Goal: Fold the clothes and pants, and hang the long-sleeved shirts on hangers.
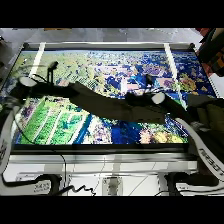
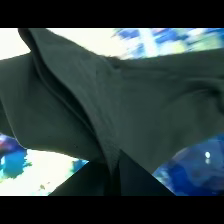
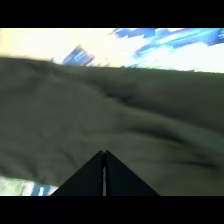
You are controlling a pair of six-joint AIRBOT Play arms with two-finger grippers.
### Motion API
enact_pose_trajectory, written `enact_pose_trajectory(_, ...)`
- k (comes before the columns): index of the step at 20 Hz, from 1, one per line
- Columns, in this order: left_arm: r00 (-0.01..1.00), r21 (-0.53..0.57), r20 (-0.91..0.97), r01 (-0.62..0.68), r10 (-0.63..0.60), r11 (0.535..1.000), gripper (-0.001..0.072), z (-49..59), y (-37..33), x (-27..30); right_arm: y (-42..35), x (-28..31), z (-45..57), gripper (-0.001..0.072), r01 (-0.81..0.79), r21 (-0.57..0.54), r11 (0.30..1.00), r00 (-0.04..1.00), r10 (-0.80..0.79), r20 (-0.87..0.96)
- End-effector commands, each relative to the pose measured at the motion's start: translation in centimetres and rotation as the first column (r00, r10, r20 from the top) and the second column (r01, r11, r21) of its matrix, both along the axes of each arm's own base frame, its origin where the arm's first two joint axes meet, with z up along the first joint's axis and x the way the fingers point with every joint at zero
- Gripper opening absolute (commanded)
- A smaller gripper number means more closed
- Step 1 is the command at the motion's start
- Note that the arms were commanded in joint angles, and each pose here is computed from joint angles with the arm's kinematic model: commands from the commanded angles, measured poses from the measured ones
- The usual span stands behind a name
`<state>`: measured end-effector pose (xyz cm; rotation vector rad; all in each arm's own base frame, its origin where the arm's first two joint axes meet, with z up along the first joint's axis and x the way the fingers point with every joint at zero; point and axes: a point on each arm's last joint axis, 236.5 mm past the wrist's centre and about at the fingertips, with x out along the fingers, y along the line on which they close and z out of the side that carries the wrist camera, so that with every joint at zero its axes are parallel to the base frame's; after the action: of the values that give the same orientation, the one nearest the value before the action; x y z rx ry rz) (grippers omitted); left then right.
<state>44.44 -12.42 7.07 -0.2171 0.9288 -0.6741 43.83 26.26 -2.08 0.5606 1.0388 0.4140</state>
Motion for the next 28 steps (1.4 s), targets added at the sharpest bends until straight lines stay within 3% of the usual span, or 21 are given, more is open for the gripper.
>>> enact_pose_trajectory(1, 0.995, -0.005, 0.098, 0.035, -0.035, 0.999, 0.0016, 7.1, 0.0, -3.3, 8.4, -2.2, -2.7, 0.001, -0.097, 0.05, 0.994, 0.992, 0.101, -0.08)
enact_pose_trajectory(6, 0.975, 0.012, 0.222, 0.03, -0.032, 0.999, 0.0017, 12.1, 0.2, -5.6, 19.5, -5.3, -3.5, 0.001, -0.263, 0.092, 0.96, 0.961, 0.269, -0.056)
enact_pose_trajectory(9, 0.976, 0.001, 0.212, 0.049, -0.048, 0.999, 0.0017, 11.9, -0.6, -5.6, 17.8, -4.2, -2.6, 0.0011, -0.336, -0.012, 0.942, 0.942, 0.336, -0.002)
enact_pose_trajectory(12, 0.978, -0.064, 0.173, 0.126, -0.114, 0.99, 0.0016, 10.5, -5.0, -5.3, 9.1, -1.5, -2.3, 0.001, -0.365, -0.206, 0.908, 0.93, 0.363, -0.05)
enact_pose_trajectory(14, 0.988, -0.139, 0.116, 0.116, -0.1, 0.983, 0.0016, 8.7, -9.4, -4.1, 1.6, 0.8, -0.6, 0.001, -0.31, -0.283, 0.908, 0.951, 0.298, -0.083)
enact_pose_trajectory(17, 0.99, -0.255, 0.083, 0.132, -0.115, 0.958, 0.0016, 5.8, -19.2, -3.4, -9.5, 3.2, 3.5, 0.001, -0.178, -0.336, 0.925, 0.984, 0.161, -0.078)
enact_pose_trajectory(20, 0.997, -0.325, 0.072, 0.058, -0.036, 0.944, 0.0018, 2.3, -27.7, -3.4, -17.8, 2.9, 6.1, 0.001, -0.114, -0.364, 0.924, 0.993, 0.09, -0.081)
enact_pose_trajectory(21, 0.995, -0.313, 0.102, 0.022, 0.011, 0.949, 0.0062, 1.1, -29.3, -3.0, -19.9, 2.4, 6.1, 0.001, -0.13, -0.381, 0.915, 0.99, 0.102, -0.093)
enact_pose_trajectory(23, 0.987, -0.298, 0.147, -0.024, 0.071, 0.954, 0.0699, -0.4, -31.5, -3.1, -23.8, 1.2, 5.1, 0.0011, -0.15, -0.395, 0.907, 0.985, 0.102, -0.14)
enact_pose_trajectory(24, 0.987, -0.294, 0.152, -0.011, 0.057, 0.956, 0.0706, -0.6, -32.4, -3.8, -25.5, 0.5, 4.3, 0.0015, -0.154, -0.395, 0.906, 0.982, 0.097, -0.161)
enact_pose_trajectory(25, 0.988, -0.294, 0.15, 0.002, 0.044, 0.956, 0.0706, -0.5, -32.8, -4.3, -26.9, -0.2, 3.3, 0.0127, -0.134, -0.379, 0.916, 0.98, 0.065, -0.189)
enact_pose_trajectory(26, 0.989, -0.296, 0.147, 0.013, 0.032, 0.955, 0.0706, -0.4, -32.9, -4.7, -27.9, -1.1, 2.0, 0.0334, -0.106, -0.343, 0.934, 0.974, 0.028, -0.224)
enact_pose_trajectory(28, 0.987, -0.283, 0.162, 0.031, 0.016, 0.959, 0.0705, 0.2, -32.0, -4.3, -27.8, -3.1, -0.5, 0.0497, -0.052, -0.216, 0.975, 0.954, -0.015, -0.298)
